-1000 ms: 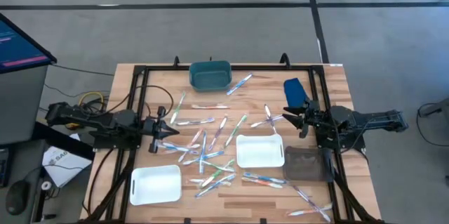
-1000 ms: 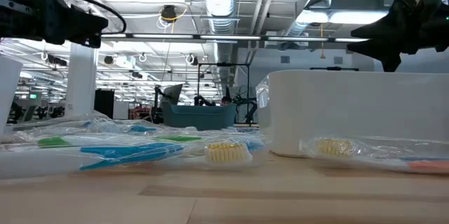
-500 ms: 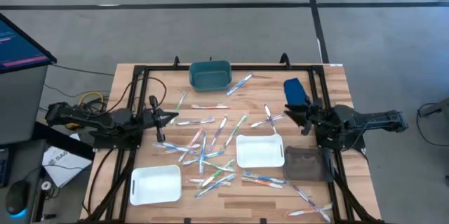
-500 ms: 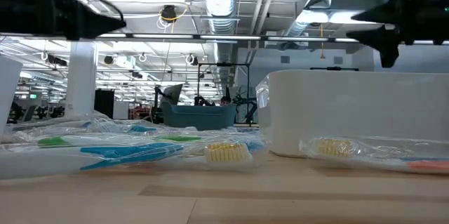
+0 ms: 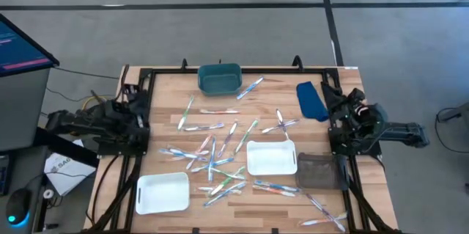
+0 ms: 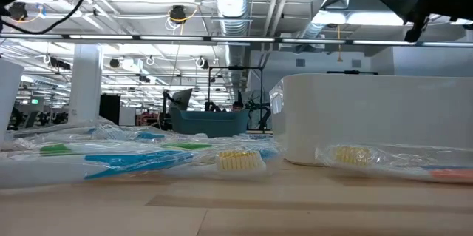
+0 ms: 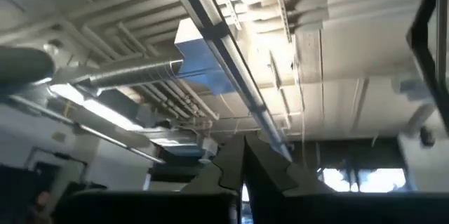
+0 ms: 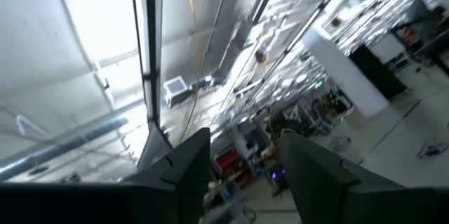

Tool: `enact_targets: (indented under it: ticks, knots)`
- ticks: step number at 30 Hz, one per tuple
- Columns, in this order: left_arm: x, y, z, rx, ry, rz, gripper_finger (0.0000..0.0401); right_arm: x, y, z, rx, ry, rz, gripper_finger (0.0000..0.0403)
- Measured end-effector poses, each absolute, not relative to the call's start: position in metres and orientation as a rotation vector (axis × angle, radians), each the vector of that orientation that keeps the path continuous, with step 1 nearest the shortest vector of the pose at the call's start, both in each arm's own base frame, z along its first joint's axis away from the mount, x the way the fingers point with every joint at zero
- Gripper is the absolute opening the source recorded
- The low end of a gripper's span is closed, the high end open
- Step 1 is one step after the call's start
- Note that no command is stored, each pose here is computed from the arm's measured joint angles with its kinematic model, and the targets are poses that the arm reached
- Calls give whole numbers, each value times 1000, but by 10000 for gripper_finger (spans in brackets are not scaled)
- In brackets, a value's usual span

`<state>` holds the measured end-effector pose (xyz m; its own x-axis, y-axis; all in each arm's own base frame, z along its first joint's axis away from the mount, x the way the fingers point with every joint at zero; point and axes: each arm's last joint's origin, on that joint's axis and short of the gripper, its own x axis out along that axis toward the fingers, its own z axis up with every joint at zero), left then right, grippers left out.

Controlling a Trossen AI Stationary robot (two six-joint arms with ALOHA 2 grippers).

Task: Pick & Place Toothbrushes
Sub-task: Put the violet toothbrush into the blue bin

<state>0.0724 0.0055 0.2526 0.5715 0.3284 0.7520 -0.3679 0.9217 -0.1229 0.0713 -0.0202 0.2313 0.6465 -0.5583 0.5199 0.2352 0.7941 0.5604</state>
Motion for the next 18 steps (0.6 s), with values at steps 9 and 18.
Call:
enact_targets:
  ticks: [9,18]
  knots:
    - [109,4,304,47,-801,398,4,68,-26,234,537,-822,-487,168]
    - [175,0,344,76,-702,391,4,56,-22,266,487,-888,-382,167]
